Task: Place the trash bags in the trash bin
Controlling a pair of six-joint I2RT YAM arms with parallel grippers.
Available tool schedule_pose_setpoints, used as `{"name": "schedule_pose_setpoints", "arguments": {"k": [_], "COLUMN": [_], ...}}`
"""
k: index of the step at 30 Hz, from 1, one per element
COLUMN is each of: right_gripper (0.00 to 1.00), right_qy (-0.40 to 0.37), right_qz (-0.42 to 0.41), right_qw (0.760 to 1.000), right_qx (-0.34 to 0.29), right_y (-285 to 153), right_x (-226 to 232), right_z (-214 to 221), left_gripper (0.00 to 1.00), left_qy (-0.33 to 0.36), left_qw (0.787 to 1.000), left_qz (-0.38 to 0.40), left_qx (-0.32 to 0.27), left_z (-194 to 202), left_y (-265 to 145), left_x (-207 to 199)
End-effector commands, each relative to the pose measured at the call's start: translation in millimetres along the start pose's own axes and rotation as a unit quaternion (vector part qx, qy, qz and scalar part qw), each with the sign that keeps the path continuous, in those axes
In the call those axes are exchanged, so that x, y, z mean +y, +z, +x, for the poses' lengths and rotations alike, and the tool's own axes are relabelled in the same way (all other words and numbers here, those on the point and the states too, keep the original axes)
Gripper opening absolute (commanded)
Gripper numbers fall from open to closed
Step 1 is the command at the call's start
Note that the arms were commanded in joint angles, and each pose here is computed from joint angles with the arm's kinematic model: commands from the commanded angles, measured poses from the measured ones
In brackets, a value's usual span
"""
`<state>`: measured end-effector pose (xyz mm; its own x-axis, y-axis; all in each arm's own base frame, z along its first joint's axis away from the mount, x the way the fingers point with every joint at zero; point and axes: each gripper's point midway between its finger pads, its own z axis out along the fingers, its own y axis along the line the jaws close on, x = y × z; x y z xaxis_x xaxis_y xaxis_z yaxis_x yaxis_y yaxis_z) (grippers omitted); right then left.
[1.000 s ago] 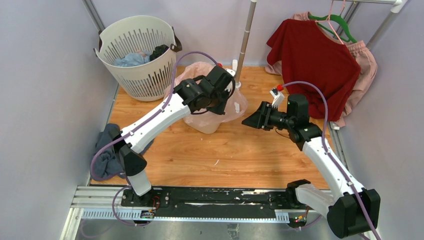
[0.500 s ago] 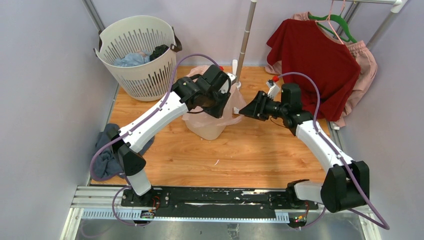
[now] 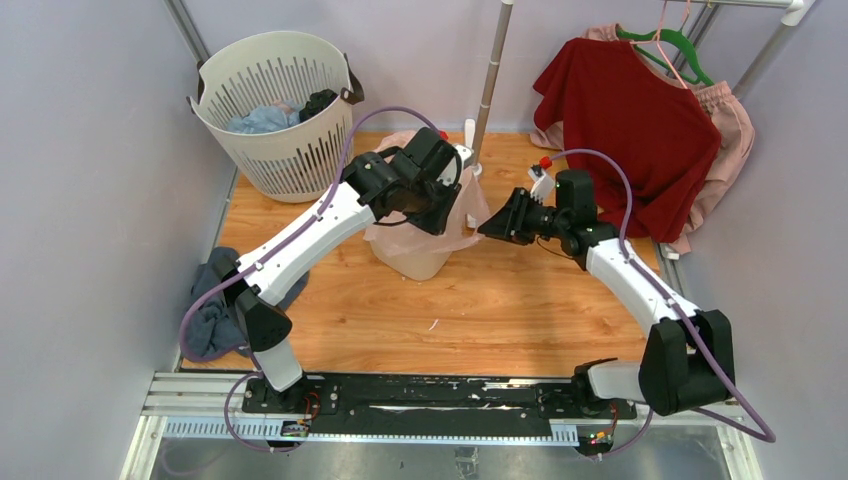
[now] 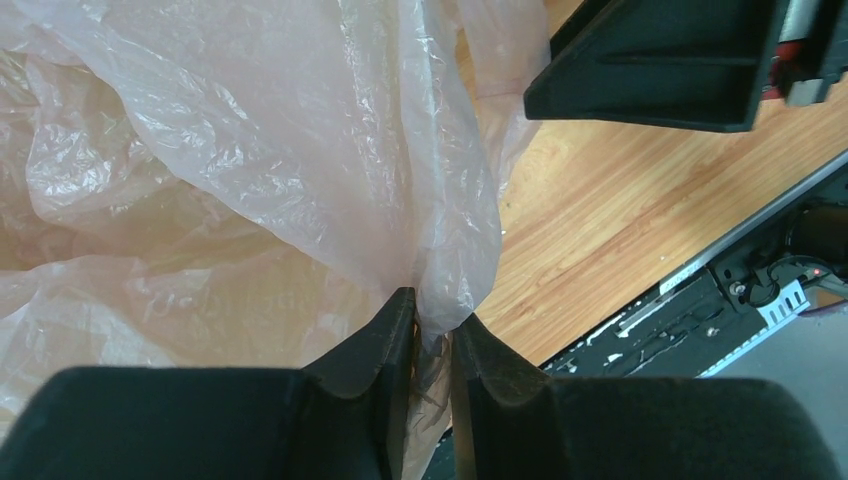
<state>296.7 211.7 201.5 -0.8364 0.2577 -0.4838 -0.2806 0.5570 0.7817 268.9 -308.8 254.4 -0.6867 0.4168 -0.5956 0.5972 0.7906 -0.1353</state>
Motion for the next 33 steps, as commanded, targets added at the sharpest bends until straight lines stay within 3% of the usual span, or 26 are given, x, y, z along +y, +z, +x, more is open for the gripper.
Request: {"name": "schedule_pose_setpoints", "arguments": {"k": [1,7,14,18,21,28,33], "right_gripper": [0.33,0.24,0.05,0.02,0.06,0.33,0.4], "right_qy": [0.013,0.024,0.037,0.044,0.035,-0.003,-0.022], "right_qz": [0.017,0.037,0.041,0.037,0.016,0.038,0.044], "right_qw": [1.0,0.999,0.998,0.998,0.999,0.999,0.998], "right_qx": [0.01,0.018,0.005,0.005,-0.003,-0.01,-0.036], "right_y": [11,24,43,53,52,13,-9], "right_x": [-12,-25,-45,-55,-47,-30,-10], "right_z": [12,26,32,36,34,47,37], "left_gripper": [0.23,0.21,0.2,0.2,0.2,0.2,0.2], "left_qy": [0.003,0.002,0.001,0.001,0.001,0.001,0.0], "left_qw": [1.0,1.0,1.0,1.0,1.0,1.0,1.0], "left_qz": [0.014,0.015,0.01,0.009,0.009,0.002,0.003], "left_qx": [-0.002,-0.005,-0.009,-0.01,-0.011,-0.006,0.001], "left_z": [-4,-6,-7,-7,-7,-7,-5], "left_y": [-5,-6,-9,-10,-10,-5,0], "left_x": [-5,-6,-4,-2,-2,2,2]}}
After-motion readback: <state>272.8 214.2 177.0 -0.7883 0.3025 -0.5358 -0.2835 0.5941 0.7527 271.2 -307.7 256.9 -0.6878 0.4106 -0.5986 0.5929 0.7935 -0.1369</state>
